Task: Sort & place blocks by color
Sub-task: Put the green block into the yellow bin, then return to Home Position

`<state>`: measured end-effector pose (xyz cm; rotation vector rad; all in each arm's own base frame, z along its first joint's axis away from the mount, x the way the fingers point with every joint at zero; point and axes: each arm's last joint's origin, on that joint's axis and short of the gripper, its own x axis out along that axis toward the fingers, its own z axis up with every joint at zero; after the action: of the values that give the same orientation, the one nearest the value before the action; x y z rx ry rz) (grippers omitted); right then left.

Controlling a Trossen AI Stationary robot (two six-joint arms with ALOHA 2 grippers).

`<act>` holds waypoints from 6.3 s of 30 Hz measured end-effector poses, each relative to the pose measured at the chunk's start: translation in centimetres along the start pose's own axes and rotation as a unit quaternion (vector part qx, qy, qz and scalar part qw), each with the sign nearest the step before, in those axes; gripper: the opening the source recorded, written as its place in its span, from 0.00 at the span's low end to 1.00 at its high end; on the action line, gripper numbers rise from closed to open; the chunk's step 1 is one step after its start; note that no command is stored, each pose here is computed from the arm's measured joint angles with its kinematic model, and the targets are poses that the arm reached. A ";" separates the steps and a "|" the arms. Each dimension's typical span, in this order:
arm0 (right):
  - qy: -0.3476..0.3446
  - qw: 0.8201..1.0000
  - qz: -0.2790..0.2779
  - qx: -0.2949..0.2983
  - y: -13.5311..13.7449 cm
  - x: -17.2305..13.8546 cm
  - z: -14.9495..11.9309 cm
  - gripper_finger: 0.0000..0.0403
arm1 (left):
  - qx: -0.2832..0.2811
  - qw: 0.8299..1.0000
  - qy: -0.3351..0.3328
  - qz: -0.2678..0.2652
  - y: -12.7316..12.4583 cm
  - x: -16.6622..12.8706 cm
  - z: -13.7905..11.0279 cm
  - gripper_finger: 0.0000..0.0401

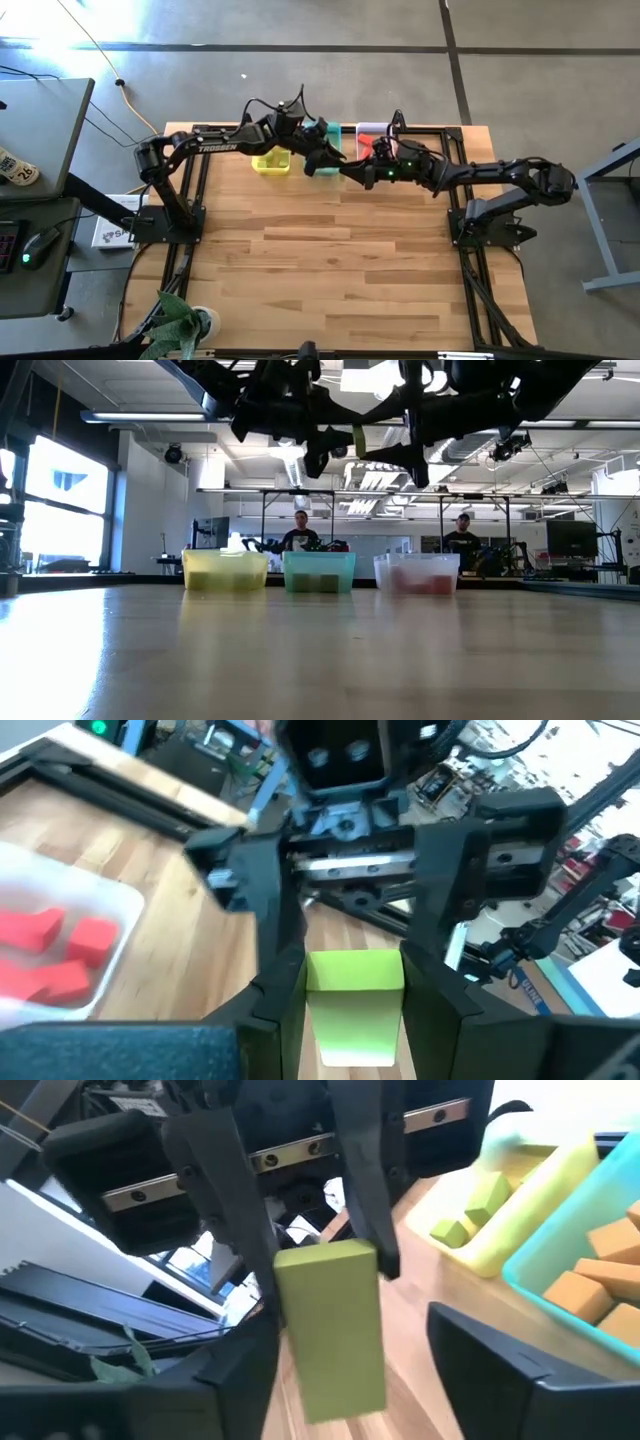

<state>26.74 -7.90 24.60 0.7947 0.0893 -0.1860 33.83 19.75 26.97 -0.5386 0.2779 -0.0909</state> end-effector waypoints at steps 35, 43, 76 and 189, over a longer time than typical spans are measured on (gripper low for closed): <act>0.034 0.999 -0.032 -0.004 -2.2 -0.5 0.8 0.66 | -0.131 0.804 0.137 0.563 6.7 -10.1 -3.2 0.27; 0.034 0.999 -0.033 0.004 -2.2 -0.5 0.8 0.66 | -0.130 0.805 0.135 0.563 6.7 -10.1 -3.1 0.50; -0.063 0.991 0.112 -0.043 2.6 -0.2 0.8 0.66 | -0.051 0.934 0.026 0.352 -2.1 -9.5 1.0 0.56; -0.069 0.995 0.032 -0.063 -4.5 -16.2 -10.4 0.66 | 0.034 0.985 -0.116 0.121 -10.9 -18.4 -24.3 0.56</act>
<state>9.85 -1.34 16.62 0.6564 -0.0539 -0.1718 9.15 1.30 17.01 -0.4398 0.1103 0.1969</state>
